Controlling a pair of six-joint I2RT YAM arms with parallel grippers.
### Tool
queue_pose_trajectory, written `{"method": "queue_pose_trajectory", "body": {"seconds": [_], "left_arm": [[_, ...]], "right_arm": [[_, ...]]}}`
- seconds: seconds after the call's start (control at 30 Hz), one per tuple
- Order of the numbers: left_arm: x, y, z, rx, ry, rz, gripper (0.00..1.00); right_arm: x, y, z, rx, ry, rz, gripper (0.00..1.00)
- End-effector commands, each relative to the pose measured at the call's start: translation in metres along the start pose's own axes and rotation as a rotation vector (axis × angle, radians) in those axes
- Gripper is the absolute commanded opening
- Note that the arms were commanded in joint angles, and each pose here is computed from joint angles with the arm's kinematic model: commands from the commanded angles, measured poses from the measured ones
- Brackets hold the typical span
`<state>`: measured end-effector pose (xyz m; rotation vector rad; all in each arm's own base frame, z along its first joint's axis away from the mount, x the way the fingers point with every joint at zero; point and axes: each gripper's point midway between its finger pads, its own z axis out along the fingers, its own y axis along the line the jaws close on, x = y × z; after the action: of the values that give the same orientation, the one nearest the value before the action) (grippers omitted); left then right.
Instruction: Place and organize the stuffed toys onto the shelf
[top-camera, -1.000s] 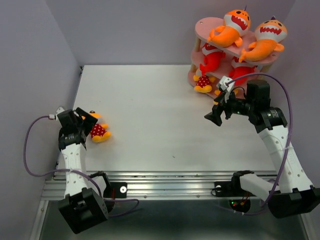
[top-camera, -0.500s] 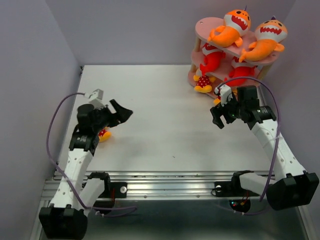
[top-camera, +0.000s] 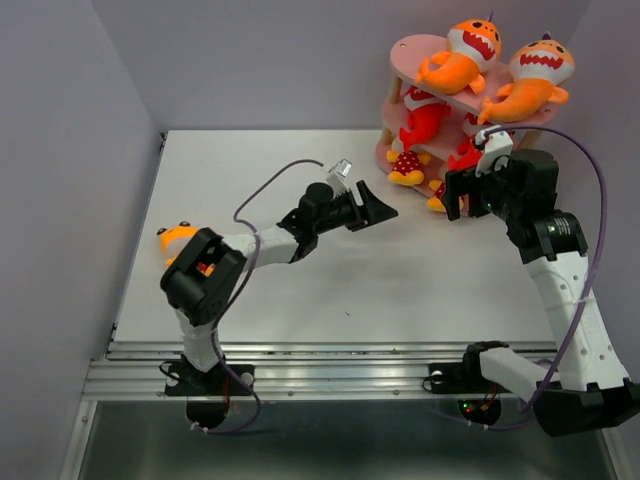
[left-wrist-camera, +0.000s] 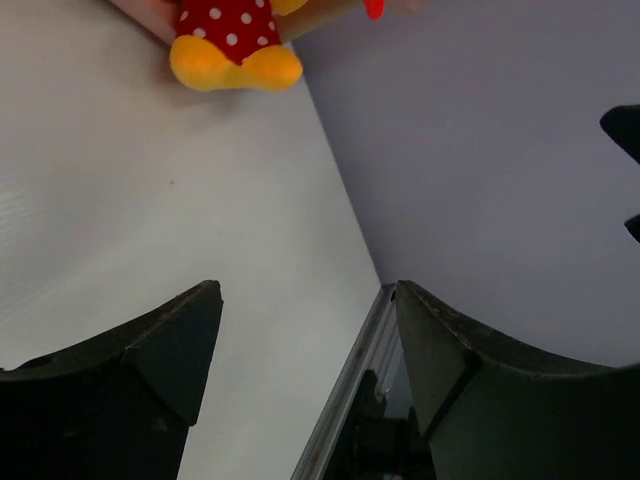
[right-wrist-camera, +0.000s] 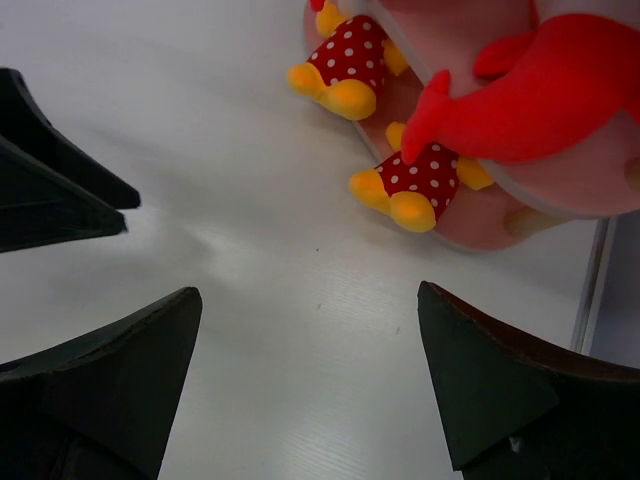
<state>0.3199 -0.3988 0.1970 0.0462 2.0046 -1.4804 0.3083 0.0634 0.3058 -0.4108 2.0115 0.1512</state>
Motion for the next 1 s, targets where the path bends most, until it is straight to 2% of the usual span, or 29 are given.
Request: {"method": "queue_pose_trajectory", "body": {"seconds": [0.0, 0.1, 0.2, 0.33, 0.43, 0.53, 0.67, 0.77, 0.97], "left_arm": [[-0.029, -0.043, 0.043, 0.215, -0.142, -0.088, 0.78], [-0.036, -0.056, 0.069, 0.304, -0.191, -0.174, 0.74], [-0.021, -0.031, 0.106, 0.317, -0.206, -0.288, 0.67], [-0.022, -0.029, 0.131, 0.340, -0.261, -0.350, 0.66], [-0.015, -0.012, 0.152, 0.294, -0.282, -0.353, 0.66], [-0.014, -0.017, 0.173, 0.273, -0.294, -0.352, 0.67], [-0.008, 0.012, 0.191, 0.162, -0.306, -0.371, 0.70], [-0.006, 0.031, 0.197, 0.098, -0.325, -0.404, 0.70], [0.007, 0.049, 0.206, 0.023, -0.279, -0.414, 0.70]], "right_arm": [[-0.040, -0.013, -0.015, 0.078, -0.141, 0.068, 0.95], [-0.041, -0.015, -0.017, 0.092, -0.175, 0.082, 0.97], [-0.039, -0.020, -0.017, 0.119, -0.193, 0.095, 0.98], [-0.042, -0.025, -0.023, 0.147, -0.218, 0.103, 0.98], [-0.046, -0.029, -0.029, 0.158, -0.240, 0.113, 0.98], [-0.048, -0.031, -0.033, 0.155, -0.254, 0.127, 0.98], [-0.048, -0.030, -0.036, 0.149, -0.264, 0.132, 0.98], [-0.048, -0.028, -0.038, 0.144, -0.270, 0.136, 0.98], [-0.048, -0.030, -0.042, 0.156, -0.278, 0.135, 0.98]]}}
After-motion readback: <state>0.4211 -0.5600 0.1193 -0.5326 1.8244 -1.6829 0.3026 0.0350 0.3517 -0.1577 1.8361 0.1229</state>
